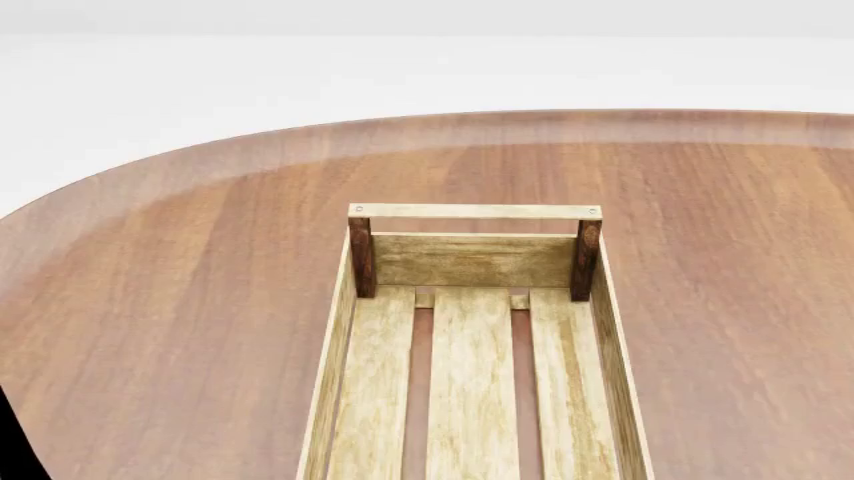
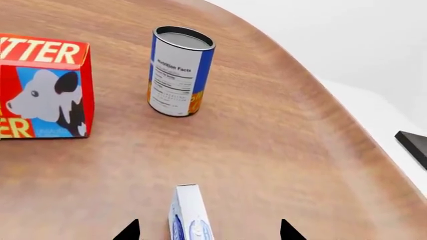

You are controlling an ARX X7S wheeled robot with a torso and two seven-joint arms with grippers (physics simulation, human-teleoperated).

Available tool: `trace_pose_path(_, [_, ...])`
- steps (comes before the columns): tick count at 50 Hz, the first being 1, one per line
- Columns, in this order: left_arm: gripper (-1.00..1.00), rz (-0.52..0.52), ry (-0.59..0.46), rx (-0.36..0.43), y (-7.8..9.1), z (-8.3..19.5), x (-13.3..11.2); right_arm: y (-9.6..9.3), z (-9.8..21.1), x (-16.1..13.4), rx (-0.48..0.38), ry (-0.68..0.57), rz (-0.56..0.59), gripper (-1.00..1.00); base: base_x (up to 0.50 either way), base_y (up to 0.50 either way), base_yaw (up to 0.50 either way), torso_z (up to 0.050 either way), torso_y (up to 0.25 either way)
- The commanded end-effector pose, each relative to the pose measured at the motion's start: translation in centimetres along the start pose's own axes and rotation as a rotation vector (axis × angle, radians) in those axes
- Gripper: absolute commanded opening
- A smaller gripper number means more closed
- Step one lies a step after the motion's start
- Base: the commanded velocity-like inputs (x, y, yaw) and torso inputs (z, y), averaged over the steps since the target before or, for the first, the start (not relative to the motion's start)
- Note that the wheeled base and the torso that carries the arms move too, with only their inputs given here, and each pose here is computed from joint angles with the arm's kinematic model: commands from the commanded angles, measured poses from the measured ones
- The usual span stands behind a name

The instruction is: Pick up the cream cheese and put it in the tray.

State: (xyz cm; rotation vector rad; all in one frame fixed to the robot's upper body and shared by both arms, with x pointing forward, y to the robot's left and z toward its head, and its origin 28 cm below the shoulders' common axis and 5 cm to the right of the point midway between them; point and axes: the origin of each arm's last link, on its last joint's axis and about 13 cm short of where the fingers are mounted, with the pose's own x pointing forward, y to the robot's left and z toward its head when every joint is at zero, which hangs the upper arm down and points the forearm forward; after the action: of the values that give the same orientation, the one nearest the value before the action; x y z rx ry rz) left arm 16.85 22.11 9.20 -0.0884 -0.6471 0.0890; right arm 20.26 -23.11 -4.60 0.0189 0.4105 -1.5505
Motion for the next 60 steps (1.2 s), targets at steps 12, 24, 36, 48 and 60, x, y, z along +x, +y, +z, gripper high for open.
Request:
trace_pose_path(12, [1.0, -0.005, 0.003, 0.003, 0.0, -0.2, 0.0, 0.5, -1.0, 0.7, -0.026, 0.035, -0.013, 1.0, 0.0, 0.0, 0.0, 0.0, 0.0])
trace_pose_path(24, [1.0, 0.001, 0.005, 0.005, 0.0, -0.3, 0.0, 0.8, -1.5, 1.0, -0.035, 0.056, -0.011, 1.0, 0.0, 0.0, 0.0, 0.0, 0.0])
trace_pose_path(36, [1.0, 0.001, 0.005, 0.006, 0.0, -0.3, 0.0, 1.1, -2.1, 1.3, -0.046, 0.069, -0.012, 1.0, 0.0, 0.0, 0.0, 0.0, 0.0])
trace_pose_path(48, [1.0, 0.001, 0.004, 0.007, 0.0, -0.2, 0.0, 1.2, -2.4, 1.6, -0.054, 0.076, -0.02, 1.0, 0.0, 0.0, 0.0, 0.0, 0.0])
trace_pose_path(60, [1.0, 0.001, 0.005, 0.009, 0.0, -0.3, 0.0, 1.2, -2.3, 1.4, -0.015, 0.09, 0.023, -1.0, 0.0, 0.0, 0.0, 0.0, 0.0])
